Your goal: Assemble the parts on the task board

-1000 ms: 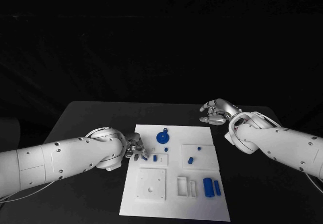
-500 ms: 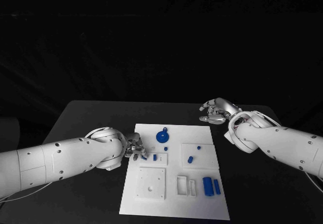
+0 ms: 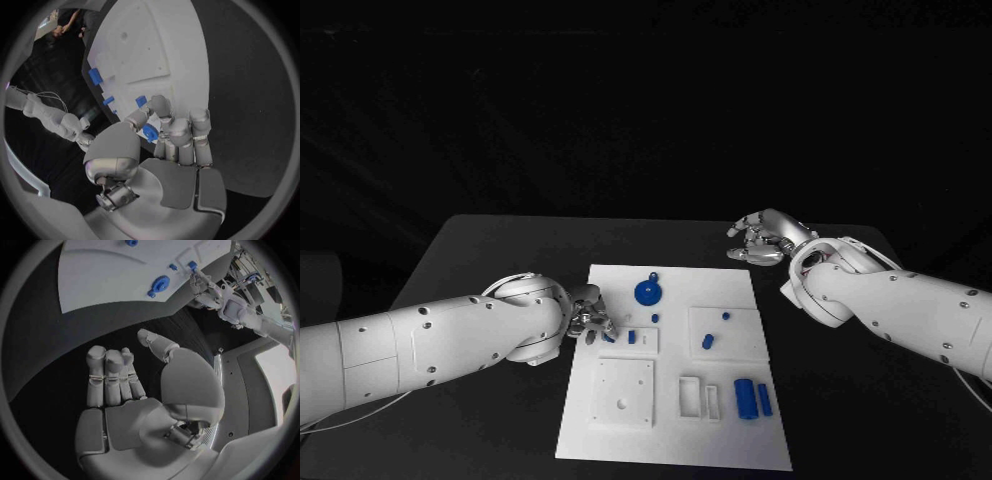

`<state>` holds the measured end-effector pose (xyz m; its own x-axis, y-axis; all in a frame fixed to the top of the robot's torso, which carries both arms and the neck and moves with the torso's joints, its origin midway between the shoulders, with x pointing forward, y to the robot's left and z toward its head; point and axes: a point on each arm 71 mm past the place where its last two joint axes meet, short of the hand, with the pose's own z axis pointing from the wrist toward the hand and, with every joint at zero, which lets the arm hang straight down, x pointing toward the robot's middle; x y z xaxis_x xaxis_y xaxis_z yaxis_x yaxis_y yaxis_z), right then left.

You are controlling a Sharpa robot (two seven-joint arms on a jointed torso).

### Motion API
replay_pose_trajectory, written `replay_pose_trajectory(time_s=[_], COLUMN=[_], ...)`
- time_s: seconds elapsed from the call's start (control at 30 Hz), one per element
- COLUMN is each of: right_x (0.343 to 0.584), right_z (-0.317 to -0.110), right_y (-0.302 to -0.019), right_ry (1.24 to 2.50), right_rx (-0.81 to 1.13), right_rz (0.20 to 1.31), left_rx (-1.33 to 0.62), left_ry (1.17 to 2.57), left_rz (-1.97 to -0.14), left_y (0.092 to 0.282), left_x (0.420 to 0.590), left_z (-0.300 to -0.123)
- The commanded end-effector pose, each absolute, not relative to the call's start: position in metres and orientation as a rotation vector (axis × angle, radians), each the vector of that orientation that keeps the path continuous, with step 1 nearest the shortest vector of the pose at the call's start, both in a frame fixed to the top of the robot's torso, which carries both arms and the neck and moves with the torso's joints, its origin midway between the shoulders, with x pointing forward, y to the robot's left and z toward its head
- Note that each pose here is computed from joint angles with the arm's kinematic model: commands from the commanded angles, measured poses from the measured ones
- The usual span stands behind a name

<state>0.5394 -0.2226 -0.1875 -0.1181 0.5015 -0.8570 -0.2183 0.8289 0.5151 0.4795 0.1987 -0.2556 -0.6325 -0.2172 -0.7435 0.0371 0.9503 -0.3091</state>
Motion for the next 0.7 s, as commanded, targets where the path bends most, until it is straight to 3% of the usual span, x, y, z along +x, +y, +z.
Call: replay_pose_trajectory(time_s=[0.03,0.7], right_x=[0.5392,0.5388], right_z=[-0.1885,-0.1904], right_y=[-0.222,-0.2221], right_ry=[1.586,1.59], right_rx=[0.226,0.227], right_rz=[0.626,0.626], left_rx=[-0.104,-0.098], left_ry=[2.257,2.284], left_rz=[-0.359,-0.349], left_y=[0.199,0.1997], left_x=[0.4768,0.4764], left_z=[-0.2606,-0.2624])
